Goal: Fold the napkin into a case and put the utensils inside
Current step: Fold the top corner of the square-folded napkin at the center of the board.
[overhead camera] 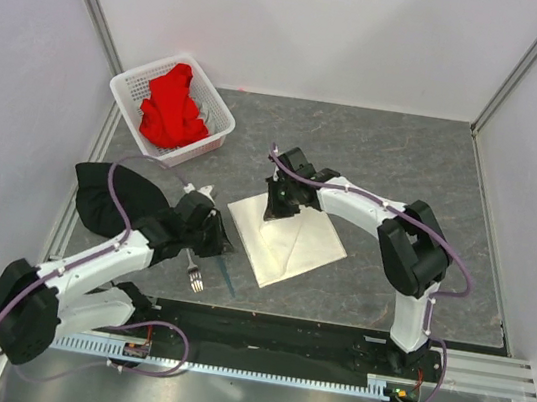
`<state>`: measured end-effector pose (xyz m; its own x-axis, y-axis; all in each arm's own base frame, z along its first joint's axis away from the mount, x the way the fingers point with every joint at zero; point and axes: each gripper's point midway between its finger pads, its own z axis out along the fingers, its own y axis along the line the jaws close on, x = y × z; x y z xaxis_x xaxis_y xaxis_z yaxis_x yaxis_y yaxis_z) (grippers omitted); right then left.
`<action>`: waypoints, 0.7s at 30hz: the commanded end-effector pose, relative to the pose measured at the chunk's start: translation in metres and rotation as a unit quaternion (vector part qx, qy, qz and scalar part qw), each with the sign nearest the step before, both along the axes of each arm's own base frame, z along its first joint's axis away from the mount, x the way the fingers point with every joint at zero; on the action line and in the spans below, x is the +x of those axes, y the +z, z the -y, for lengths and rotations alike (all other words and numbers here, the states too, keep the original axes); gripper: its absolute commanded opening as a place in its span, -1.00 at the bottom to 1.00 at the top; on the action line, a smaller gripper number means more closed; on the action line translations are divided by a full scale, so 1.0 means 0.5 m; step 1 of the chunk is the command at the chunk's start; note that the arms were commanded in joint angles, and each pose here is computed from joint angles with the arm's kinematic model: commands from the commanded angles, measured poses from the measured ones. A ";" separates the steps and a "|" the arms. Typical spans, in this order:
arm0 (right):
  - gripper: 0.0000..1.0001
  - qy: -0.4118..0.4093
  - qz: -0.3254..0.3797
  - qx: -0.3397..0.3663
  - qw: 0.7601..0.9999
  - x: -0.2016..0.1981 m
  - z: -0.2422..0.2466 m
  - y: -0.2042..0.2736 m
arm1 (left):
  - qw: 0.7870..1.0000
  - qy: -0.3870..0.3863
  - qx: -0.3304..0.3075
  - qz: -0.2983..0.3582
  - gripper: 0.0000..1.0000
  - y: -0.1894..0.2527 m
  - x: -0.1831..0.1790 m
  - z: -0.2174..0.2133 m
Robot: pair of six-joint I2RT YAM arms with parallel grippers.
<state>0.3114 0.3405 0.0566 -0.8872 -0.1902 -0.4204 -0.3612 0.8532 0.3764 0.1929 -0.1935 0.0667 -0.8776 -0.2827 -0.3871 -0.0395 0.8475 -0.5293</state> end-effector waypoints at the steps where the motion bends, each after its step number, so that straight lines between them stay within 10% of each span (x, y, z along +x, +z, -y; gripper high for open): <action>1: -1.00 0.002 0.010 0.047 0.999 0.037 -0.066 0.033 | 0.997 0.076 0.001 0.015 -0.53 0.017 0.011 -0.064; 21: -1.00 -0.019 -0.004 0.096 0.995 0.091 -0.156 0.018 | 0.996 0.083 -0.007 0.024 -0.53 0.032 0.014 -0.083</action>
